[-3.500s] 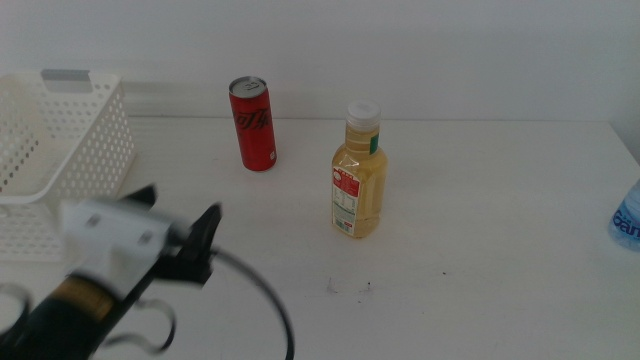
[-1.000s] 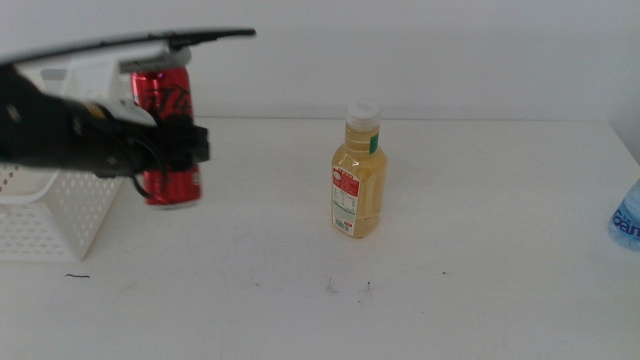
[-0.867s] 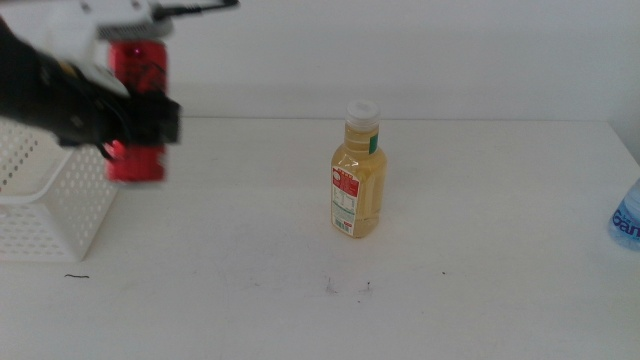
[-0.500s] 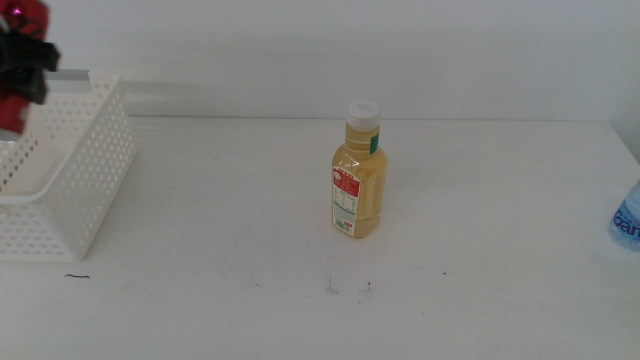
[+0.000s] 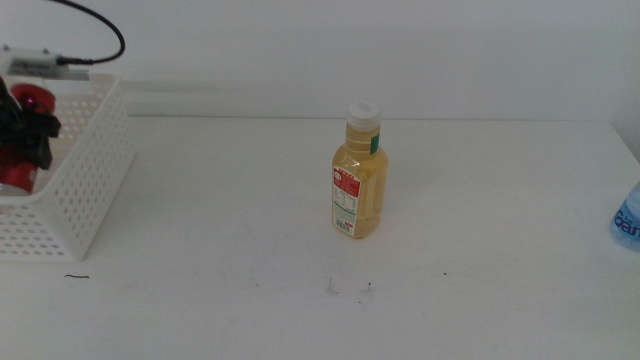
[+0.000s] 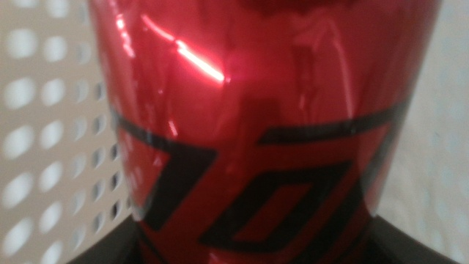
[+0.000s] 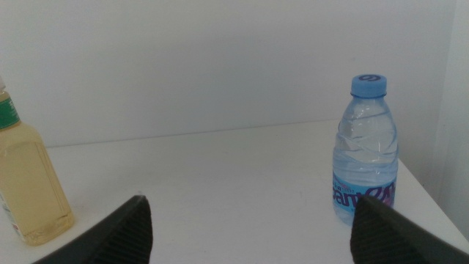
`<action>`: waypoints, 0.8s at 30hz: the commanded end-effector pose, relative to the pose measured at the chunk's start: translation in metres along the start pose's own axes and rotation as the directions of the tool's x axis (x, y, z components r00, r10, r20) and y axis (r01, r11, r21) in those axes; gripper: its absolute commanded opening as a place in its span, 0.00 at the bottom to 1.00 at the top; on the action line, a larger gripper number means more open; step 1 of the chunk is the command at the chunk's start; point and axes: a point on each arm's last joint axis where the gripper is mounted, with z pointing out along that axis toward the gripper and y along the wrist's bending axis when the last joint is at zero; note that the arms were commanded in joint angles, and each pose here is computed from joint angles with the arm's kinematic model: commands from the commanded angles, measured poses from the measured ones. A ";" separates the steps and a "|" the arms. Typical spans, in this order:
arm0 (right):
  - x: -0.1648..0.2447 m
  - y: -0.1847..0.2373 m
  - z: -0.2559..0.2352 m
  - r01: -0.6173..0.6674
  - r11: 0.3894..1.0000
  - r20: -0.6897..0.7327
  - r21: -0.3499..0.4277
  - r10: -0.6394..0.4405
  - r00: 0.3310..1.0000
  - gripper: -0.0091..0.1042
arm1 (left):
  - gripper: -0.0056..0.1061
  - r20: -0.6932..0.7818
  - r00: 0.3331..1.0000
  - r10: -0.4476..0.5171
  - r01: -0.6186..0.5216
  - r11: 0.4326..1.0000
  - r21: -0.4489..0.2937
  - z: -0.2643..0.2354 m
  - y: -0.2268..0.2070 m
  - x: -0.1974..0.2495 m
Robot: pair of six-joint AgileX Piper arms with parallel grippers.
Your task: Use arms to grab the bottles and put them into the dustbin to the left of the table.
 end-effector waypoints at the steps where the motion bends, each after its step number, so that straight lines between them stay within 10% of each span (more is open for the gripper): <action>1: 0.001 -0.001 0.000 0.010 1.000 0.002 0.007 -0.010 1.000 0.88 | 0.13 0.052 0.998 -0.019 0.018 1.000 0.007 0.004 0.002 -0.007; 7: 0.001 -0.001 0.000 0.010 1.000 0.002 0.007 -0.010 1.000 0.88 | 0.25 0.043 0.998 -0.048 0.047 0.998 0.035 0.018 0.000 -0.008; 17: 0.001 -0.001 0.000 0.010 1.000 0.002 0.007 -0.010 1.000 0.88 | 0.89 -0.002 0.998 -0.069 0.069 0.997 0.033 0.012 -0.001 -0.004; 24: 0.001 -0.001 0.000 0.010 1.000 0.002 0.007 -0.010 1.000 0.88 | 0.89 0.080 0.994 -0.076 0.072 0.996 0.060 -0.068 -0.022 0.010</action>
